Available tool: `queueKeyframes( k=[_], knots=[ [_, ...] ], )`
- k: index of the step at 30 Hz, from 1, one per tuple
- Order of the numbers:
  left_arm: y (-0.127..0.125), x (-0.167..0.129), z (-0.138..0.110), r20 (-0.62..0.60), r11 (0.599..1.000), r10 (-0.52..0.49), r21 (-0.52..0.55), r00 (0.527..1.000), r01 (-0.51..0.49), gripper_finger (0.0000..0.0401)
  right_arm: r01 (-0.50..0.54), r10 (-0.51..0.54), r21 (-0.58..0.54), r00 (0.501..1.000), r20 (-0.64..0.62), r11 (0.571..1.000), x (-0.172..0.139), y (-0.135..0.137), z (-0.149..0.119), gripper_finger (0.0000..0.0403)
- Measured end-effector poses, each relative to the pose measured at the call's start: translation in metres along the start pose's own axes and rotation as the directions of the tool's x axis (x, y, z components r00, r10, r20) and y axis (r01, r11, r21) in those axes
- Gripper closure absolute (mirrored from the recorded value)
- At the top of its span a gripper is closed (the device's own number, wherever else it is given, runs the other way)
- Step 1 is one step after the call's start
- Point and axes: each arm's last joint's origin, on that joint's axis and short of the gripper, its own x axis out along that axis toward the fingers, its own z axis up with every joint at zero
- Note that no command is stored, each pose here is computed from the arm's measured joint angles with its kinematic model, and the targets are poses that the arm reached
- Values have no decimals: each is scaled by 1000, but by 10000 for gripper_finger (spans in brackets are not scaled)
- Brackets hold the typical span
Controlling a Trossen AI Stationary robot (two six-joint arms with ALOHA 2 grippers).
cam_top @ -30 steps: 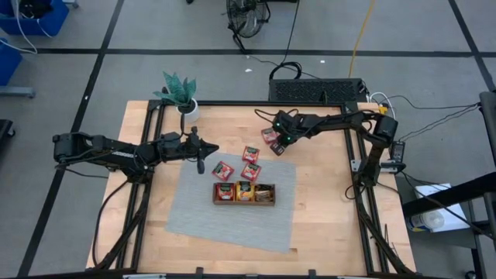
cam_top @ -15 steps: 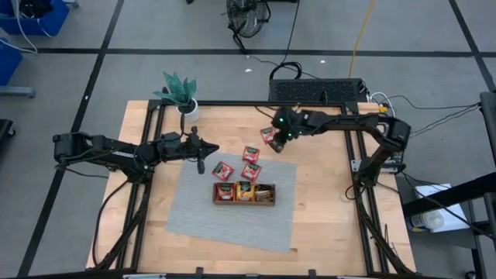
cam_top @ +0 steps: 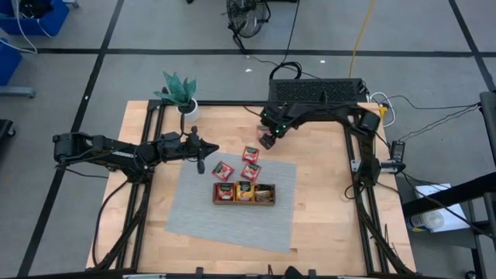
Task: Pick & Place Tea
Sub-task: Put the red tea bag into the left compartment of the wood organizer
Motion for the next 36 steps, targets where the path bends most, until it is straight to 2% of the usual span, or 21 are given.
queueKeyframes(
  k=[4,8,11,15,18,20,22,25,30,31,34,36],
  knots=[
    [0,0,0,-3,1000,0,0,1000,0,375,-9,9,5,998,-63,1000,15,-2,-5,152],
    [0,0,-1,-10,1000,0,0,1000,0,375,-1,0,-15,996,-85,1000,17,-3,-7,185],
    [0,0,-2,-17,1000,0,-1,1000,0,375,-9,8,-71,1000,-19,997,2,-3,-1,202],
    [0,0,-2,-19,1000,0,0,1000,0,375,-16,27,-86,992,125,996,-18,0,8,203],
    [0,0,-2,-18,1000,0,-1,1000,0,375,-40,70,-101,947,314,994,-36,4,27,198],
    [0,0,-2,-17,1000,-1,0,1000,1,375,-57,96,-120,933,346,991,-39,6,32,198],
    [0,0,-2,-16,1000,0,0,1000,0,375,-71,121,-163,941,317,984,-28,9,33,203],
    [0,0,-1,-15,1000,0,4,1000,0,375,-73,126,-187,947,295,980,-18,10,33,240],
    [0,0,-1,-14,1000,9,5,1000,-9,375,-64,126,-227,954,271,972,-3,9,33,374],
    [0,0,-1,-14,1000,9,5,1000,-9,375,-62,127,-236,955,268,970,-2,9,33,388],
    [0,0,-1,-13,1000,10,5,1000,-10,375,-49,124,-254,949,289,966,-1,9,36,392],
    [0,0,-1,-13,1000,11,5,1000,-11,375,-51,116,-256,962,247,965,6,7,33,399]
  ],
)
